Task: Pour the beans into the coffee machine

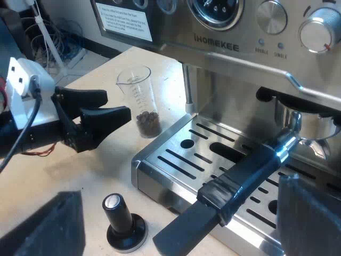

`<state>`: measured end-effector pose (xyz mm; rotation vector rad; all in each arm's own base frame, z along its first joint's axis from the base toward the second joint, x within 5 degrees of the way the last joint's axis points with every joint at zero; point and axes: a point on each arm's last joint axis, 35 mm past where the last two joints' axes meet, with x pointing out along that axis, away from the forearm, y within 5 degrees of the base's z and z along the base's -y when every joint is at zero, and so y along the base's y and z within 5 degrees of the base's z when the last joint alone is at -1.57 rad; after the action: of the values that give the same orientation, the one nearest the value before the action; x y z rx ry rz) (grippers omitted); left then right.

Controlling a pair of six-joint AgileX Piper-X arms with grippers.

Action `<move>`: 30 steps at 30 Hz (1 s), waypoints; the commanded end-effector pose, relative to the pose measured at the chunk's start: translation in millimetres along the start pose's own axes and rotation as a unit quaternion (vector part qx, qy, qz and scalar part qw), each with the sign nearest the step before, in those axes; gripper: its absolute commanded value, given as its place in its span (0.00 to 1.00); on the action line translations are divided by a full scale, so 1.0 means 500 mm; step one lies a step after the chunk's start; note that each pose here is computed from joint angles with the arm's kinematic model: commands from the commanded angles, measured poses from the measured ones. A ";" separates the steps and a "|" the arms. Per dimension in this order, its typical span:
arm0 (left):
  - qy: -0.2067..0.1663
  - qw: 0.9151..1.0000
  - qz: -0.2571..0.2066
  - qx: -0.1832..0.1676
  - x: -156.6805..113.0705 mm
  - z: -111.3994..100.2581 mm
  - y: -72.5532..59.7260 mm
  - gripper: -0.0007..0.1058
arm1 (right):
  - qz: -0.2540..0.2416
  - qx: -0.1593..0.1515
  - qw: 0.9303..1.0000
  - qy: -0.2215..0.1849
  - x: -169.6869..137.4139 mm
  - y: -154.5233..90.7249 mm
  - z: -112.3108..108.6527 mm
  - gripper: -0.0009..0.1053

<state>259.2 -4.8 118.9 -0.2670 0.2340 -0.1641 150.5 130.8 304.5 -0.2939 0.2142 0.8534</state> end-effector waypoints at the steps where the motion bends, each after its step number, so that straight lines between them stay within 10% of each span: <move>1: -0.013 1.000 -0.004 -0.002 0.013 0.009 -0.002 0.82 | 0.003 -0.005 1.000 -0.016 -0.003 -0.001 0.014 0.74; 30: 0.012 1.000 0.005 0.004 0.119 0.037 0.013 0.81 | 0.002 -0.005 1.000 -0.016 -0.003 -0.001 0.014 0.74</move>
<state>318.9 -4.3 118.5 -0.2564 0.2756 -0.1605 150.5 130.8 304.5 -0.2939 0.2142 0.8534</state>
